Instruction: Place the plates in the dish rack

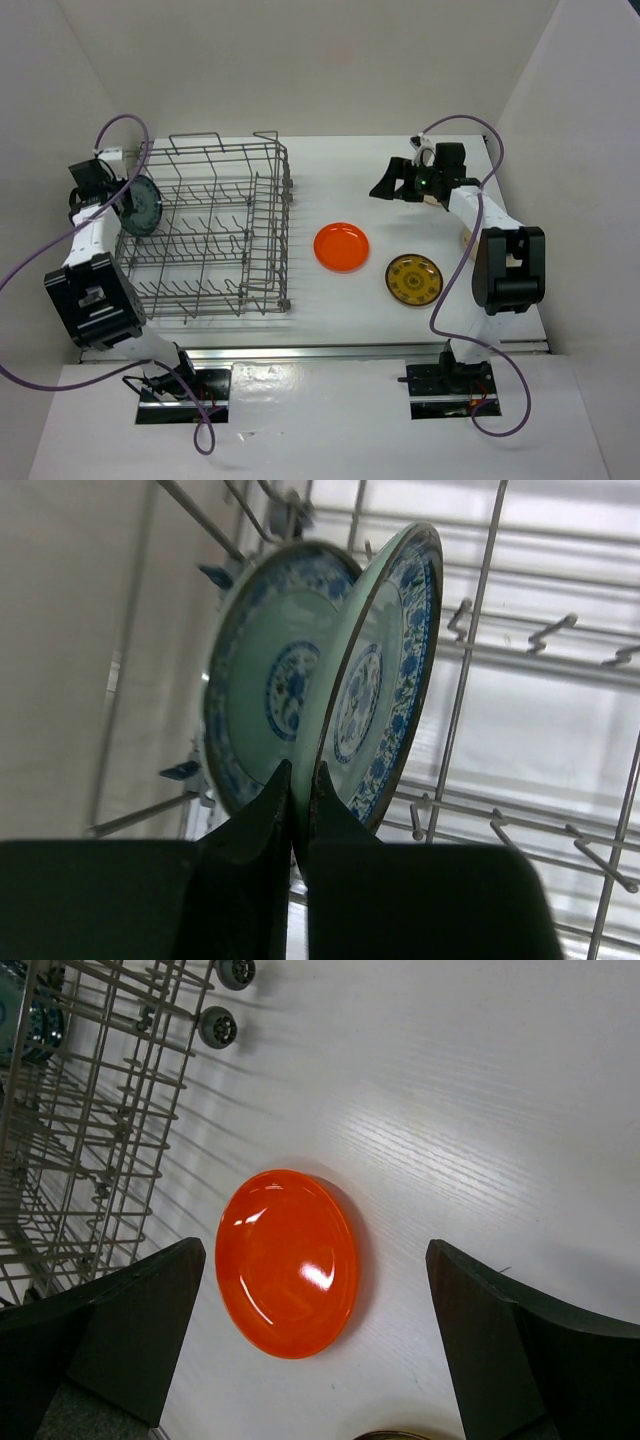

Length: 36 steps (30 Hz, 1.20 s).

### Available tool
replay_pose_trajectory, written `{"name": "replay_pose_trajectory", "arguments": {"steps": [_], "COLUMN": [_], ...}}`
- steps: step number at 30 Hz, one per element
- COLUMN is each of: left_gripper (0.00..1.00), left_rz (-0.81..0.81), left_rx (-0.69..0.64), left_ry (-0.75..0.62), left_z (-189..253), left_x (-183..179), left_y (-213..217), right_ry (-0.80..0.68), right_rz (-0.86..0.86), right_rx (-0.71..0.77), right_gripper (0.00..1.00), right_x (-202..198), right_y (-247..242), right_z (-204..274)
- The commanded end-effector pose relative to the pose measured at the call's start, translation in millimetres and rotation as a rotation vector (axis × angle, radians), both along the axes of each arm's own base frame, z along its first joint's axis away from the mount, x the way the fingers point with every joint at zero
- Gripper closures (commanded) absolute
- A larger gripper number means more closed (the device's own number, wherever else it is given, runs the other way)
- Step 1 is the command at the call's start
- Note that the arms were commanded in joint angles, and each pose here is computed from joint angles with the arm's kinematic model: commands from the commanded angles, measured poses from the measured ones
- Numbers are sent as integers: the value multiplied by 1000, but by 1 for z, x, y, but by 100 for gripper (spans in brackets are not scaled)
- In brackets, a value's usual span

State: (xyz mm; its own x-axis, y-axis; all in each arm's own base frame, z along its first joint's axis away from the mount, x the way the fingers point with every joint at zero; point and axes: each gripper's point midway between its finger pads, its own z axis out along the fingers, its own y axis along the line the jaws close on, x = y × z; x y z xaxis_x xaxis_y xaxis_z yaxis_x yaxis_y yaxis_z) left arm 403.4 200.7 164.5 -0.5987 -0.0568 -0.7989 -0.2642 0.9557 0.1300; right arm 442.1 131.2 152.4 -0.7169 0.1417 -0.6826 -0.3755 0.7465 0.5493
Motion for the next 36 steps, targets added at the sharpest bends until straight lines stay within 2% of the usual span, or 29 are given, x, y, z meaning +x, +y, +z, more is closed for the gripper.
{"name": "replay_pose_trajectory", "arguments": {"steps": [1,12,16,17,19,20,21,24,27,30,31,33,36], "left_gripper": [100,100,98,93,78,70,50,30,19,14,0,0,0], "left_rz": [-17,-17,-16,-17,3,5,29,50,37,39,43,51,-73], "left_rx": [23,-121,-137,-139,-114,-101,-90,-72,-63,-45,-29,-29,-61], "left_ry": [-9,129,180,201,219,221,215,150,91,9,-53,-144,-241], "left_z": [9,-37,-34,-33,-32,-28,-23,1,24,59,84,111,141], "left_x": [8,8,15,13,14,13,11,11,12,7,5,3,-3], "left_y": [6,-8,-7,-11,-8,-10,-7,-7,-13,-21,-27,-31,-62], "right_ry": [-53,-50,-21,-6,3,23,23,48,63,87,97,131,168], "right_rz": [3,-9,-28,-28,-28,-27,-27,-26,-6,31,48,59,86], "right_rx": [-12,-31,-47,-48,-48,-49,-49,-50,-43,-20,-14,-16,-19], "right_gripper": [0,0,0,0,0,0,0,0,0,0,0,0,0], "right_x": [10,10,6,2,-2,-7,-9,-17,-23,-32,-37,-42,-46], "right_y": [-1,-5,-8,-8,-8,-8,-8,-9,-6,-1,4,8,19], "right_z": [16,11,-5,-10,-14,-21,-21,-27,-31,-39,-42,-54,-69]}}
